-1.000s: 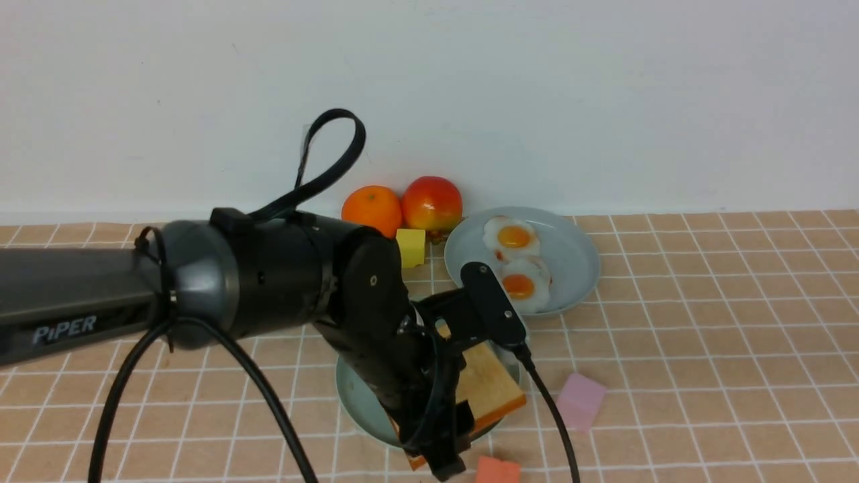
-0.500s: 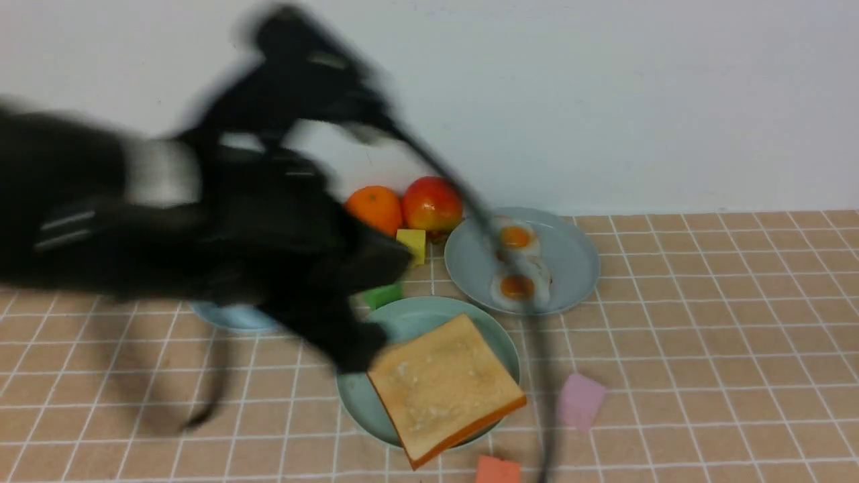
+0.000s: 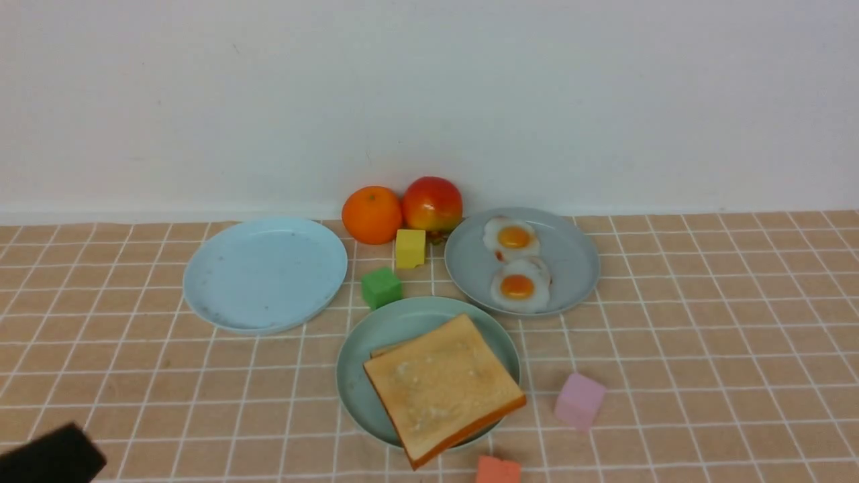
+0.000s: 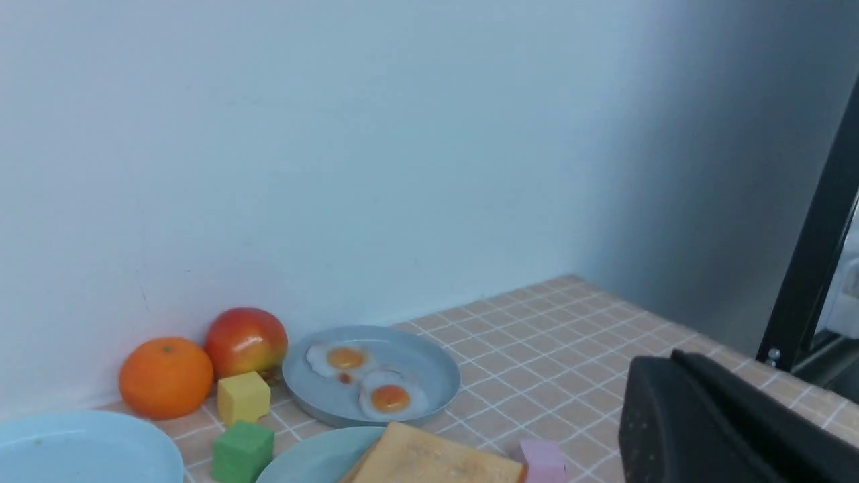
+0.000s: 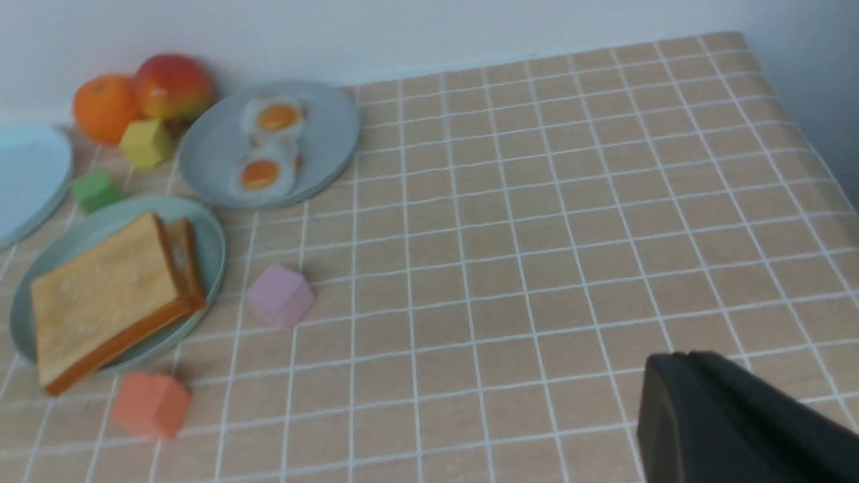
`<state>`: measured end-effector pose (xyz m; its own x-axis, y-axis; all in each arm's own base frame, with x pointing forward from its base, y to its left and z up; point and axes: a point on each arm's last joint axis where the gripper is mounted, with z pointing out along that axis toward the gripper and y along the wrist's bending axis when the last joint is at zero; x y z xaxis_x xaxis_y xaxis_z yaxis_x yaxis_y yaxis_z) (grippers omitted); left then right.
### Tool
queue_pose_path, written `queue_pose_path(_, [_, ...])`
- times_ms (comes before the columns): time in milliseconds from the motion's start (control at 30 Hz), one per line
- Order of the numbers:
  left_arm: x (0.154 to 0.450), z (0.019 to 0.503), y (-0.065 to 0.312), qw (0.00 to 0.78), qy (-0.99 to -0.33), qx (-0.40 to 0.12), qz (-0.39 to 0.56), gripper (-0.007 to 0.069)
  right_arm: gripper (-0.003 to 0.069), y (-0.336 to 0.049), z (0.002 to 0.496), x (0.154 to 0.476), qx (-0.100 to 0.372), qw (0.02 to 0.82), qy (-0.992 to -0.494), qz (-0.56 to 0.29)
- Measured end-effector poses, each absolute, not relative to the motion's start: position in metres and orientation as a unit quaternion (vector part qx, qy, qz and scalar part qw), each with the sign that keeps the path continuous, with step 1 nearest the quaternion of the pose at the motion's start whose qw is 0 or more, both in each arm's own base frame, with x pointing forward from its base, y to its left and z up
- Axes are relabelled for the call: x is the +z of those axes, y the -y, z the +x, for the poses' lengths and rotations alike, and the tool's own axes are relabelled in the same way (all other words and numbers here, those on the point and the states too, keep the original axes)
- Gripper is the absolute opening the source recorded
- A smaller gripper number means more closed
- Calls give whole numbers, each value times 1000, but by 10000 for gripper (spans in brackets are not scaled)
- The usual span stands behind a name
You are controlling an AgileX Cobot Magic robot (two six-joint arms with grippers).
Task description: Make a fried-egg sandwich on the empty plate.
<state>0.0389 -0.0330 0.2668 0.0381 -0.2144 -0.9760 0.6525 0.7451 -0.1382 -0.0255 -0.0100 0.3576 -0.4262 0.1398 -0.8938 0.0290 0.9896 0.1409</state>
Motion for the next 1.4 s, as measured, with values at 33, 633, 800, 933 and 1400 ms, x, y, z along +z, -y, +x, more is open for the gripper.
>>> queue_pose_path(33, [262,38,32,701,-618,-311,176,-13,-2,10,-22,351,56,539,-838,58])
queue_pose_path(633, [253,36,31,695,-623,-311,179,-13,15,-6,65,212,106,640,-759,49])
queue_pose_path(800, [253,36,31,695,-623,-311,179,-13,20,-6,64,178,96,591,-799,52])
queue_pose_path(933, [253,36,31,694,-624,-311,180,-13,18,-4,60,171,83,566,-818,54])
queue_pose_path(1400, [251,36,32,691,-627,-310,181,-13,-14,0,52,174,65,589,-803,63])
